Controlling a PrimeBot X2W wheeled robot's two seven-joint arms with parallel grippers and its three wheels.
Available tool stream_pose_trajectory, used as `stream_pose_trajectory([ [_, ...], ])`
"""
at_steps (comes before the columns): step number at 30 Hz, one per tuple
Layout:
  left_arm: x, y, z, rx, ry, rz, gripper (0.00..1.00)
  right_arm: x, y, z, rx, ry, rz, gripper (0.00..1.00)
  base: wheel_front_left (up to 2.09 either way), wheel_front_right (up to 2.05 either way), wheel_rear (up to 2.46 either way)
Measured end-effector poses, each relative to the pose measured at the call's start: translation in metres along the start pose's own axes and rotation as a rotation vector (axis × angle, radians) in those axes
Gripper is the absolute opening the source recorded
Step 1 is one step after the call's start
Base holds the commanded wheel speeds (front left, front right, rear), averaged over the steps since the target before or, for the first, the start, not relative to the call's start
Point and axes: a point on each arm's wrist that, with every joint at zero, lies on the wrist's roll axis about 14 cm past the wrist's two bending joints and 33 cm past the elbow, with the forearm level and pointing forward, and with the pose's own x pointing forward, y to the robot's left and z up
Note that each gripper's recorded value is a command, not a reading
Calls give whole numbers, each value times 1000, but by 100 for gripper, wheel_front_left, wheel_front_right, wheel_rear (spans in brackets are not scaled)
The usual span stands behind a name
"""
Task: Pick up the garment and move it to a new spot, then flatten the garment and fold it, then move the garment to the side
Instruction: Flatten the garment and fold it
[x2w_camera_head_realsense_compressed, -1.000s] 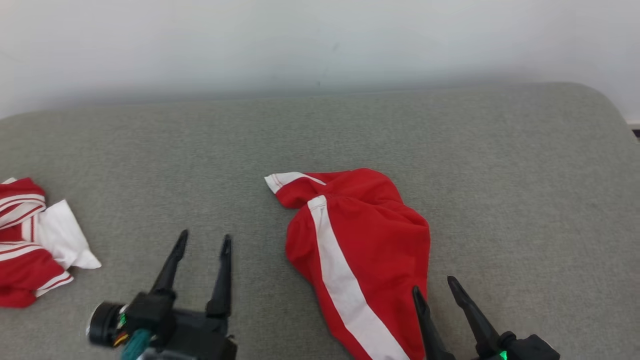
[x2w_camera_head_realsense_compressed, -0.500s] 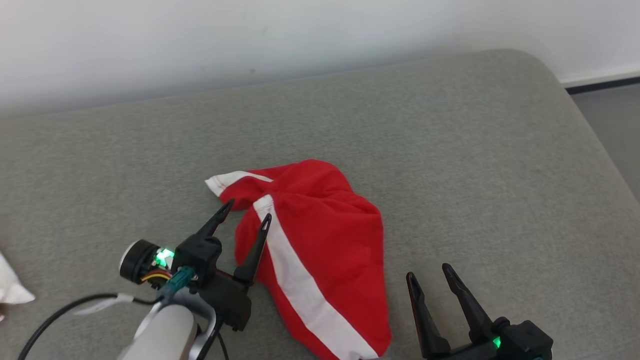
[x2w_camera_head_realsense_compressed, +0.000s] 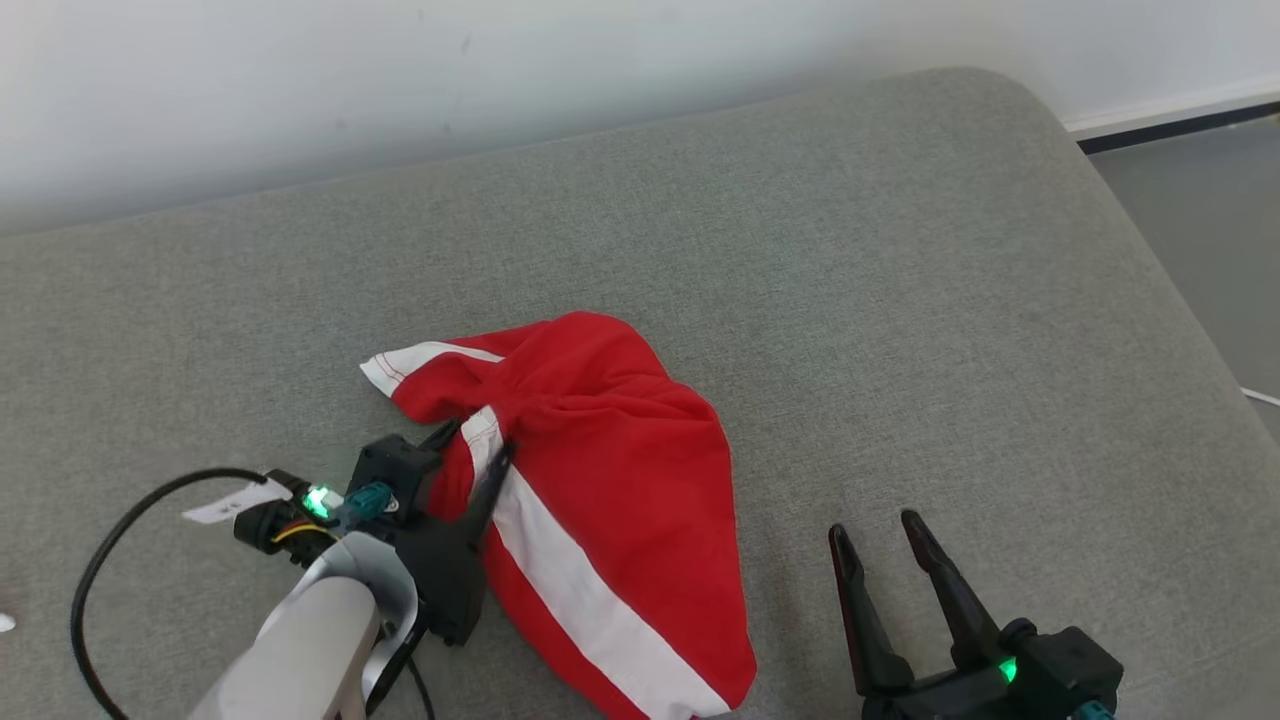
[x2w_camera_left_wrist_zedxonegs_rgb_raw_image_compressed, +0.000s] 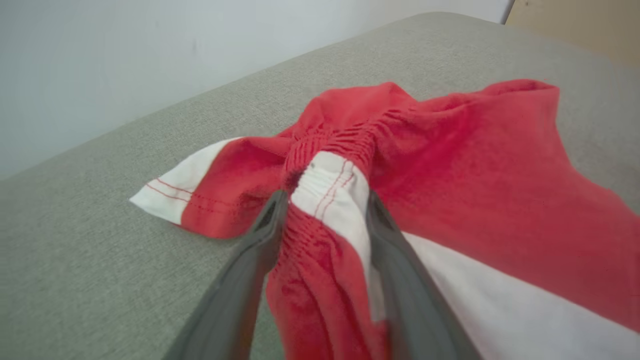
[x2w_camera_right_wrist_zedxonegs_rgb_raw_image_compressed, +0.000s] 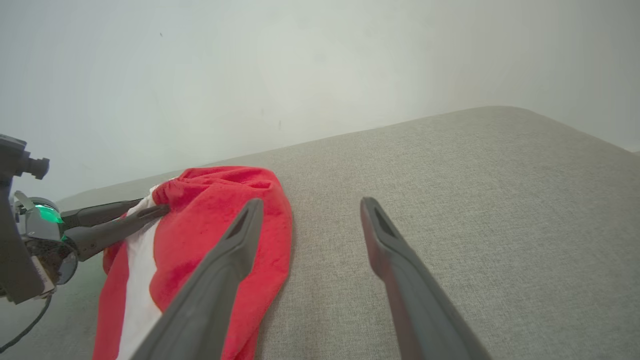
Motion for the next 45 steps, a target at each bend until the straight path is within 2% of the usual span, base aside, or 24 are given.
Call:
stream_pose_trajectory([
  [1,0,1,3,-1,-8,1,0,1,0,2,-1,-7,0,100,0,0,0],
  [7,-7,14,19,-24,-75,47,0,5,8,4,3,-17,28,100,0,0,0],
  [13,-28,37,32,-99,-156,179,0,12,25,1,1,-10,89,100,0,0,0],
  [24,-120,44,-21,-305,-172,471,0,31,58,-5,-3,2,212,100,0,0,0],
  [31,-157,41,-43,-371,-164,574,0,30,71,-19,-1,46,256,100,0,0,0],
  [32,-159,40,-45,-372,-160,575,16,29,71,-21,-1,52,257,100,0,0,0],
  [33,-160,39,-44,-369,-162,575,84,28,71,-23,-2,58,257,100,0,0,0],
  [34,-160,39,-43,-362,-166,574,100,28,71,-23,-2,59,257,100,0,0,0],
  [45,-184,55,7,-299,-349,622,100,26,65,-34,-2,96,242,100,0,0,0],
])
